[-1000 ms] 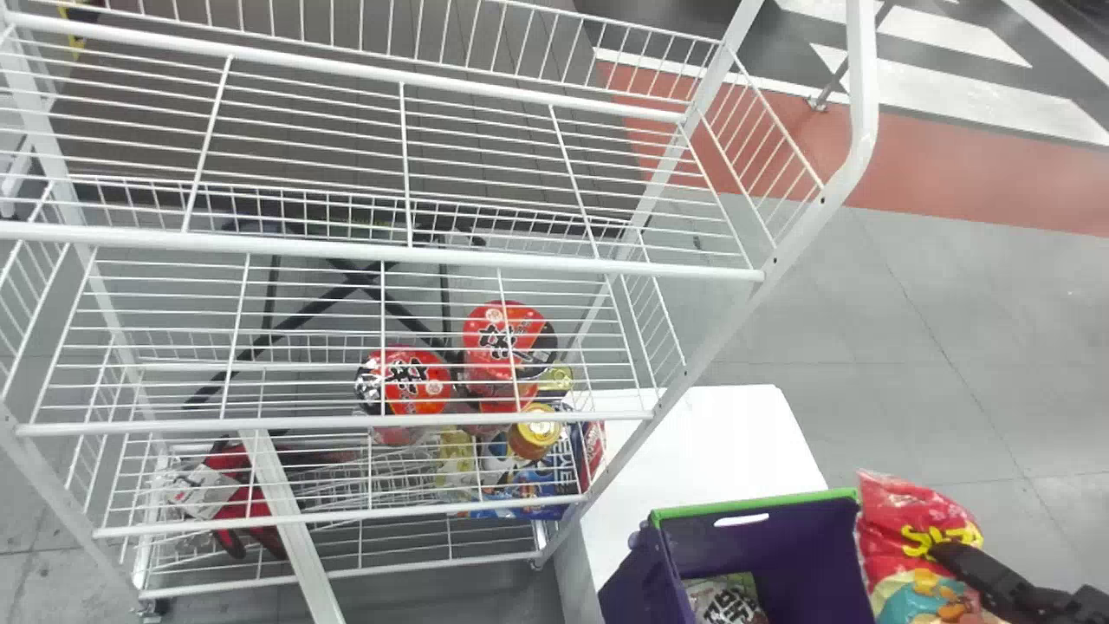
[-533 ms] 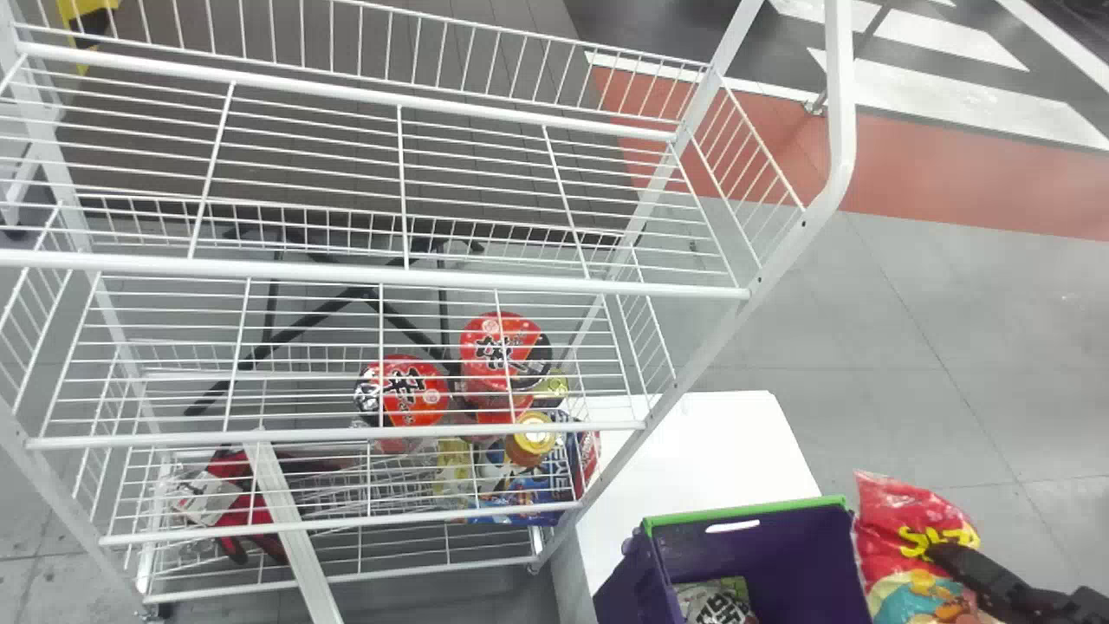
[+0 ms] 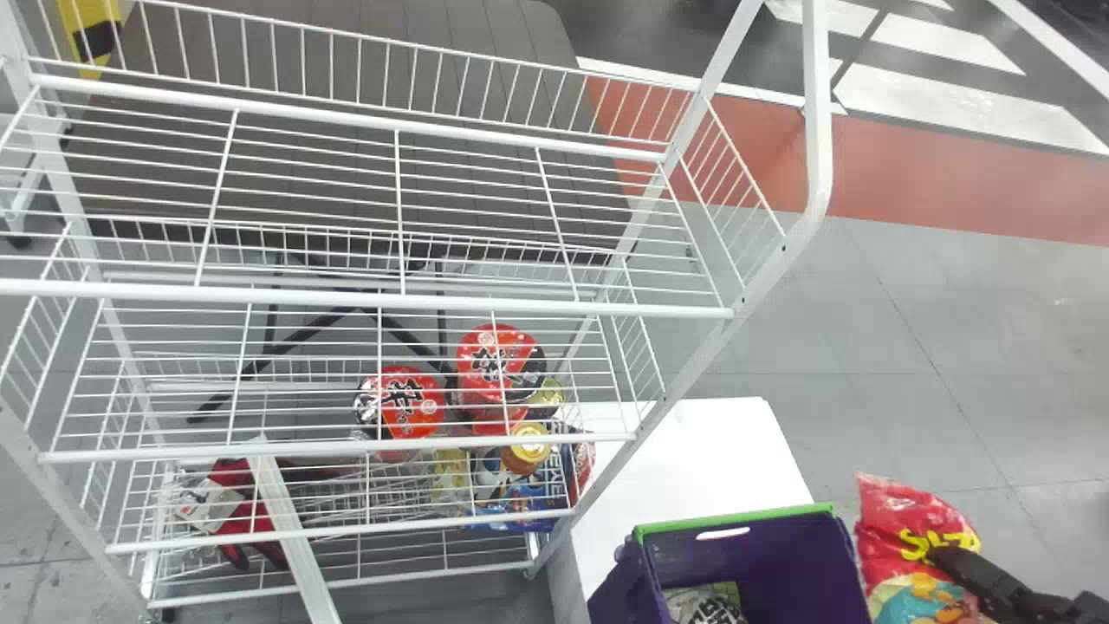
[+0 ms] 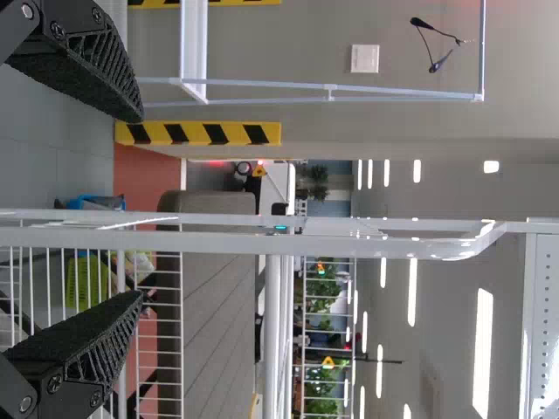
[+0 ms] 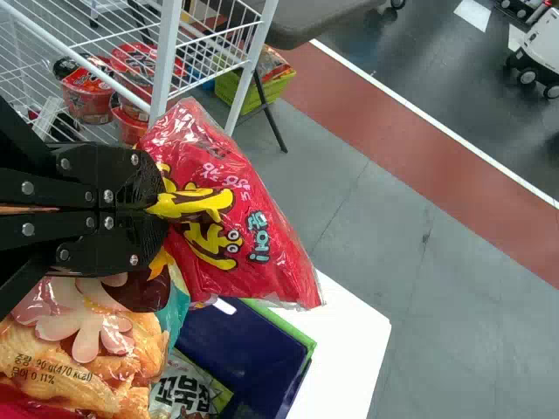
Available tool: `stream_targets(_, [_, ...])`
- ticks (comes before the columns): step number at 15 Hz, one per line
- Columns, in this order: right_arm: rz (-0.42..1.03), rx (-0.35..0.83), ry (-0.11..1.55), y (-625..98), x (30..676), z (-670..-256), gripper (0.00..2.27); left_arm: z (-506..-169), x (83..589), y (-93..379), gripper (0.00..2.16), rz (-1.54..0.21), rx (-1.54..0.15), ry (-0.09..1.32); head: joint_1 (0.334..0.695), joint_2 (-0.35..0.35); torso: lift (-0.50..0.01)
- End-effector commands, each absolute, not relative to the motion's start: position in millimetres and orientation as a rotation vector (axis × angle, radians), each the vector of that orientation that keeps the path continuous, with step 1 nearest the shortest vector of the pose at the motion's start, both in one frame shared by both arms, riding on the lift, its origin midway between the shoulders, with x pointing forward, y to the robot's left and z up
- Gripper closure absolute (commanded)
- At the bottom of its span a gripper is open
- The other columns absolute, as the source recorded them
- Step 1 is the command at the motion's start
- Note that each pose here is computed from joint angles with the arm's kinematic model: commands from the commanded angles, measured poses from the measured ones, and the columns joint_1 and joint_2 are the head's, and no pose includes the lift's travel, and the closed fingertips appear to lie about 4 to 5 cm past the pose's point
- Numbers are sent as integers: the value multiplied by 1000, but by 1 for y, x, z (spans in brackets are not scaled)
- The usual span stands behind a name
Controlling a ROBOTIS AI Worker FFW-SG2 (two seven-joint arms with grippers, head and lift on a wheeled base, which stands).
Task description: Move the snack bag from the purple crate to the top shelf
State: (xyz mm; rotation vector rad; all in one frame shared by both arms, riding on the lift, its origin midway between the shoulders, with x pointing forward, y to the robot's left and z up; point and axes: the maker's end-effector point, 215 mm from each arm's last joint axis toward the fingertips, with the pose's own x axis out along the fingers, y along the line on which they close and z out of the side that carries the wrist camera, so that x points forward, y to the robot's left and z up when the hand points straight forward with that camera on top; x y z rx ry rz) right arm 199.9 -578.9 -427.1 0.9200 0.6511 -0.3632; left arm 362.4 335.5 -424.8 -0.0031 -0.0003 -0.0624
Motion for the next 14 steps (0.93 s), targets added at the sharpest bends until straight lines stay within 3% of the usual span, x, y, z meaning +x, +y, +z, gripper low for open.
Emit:
stream_targets(1, [-361,922,653,-578,200,-427,1983,-425,362,335,103,-64,-3,0,695,-350,-118])
stream_targets(14, [-364,940,666,-576,193,-435,1983,-420,357,334,107,-67,2,-9,695,-350,-66])
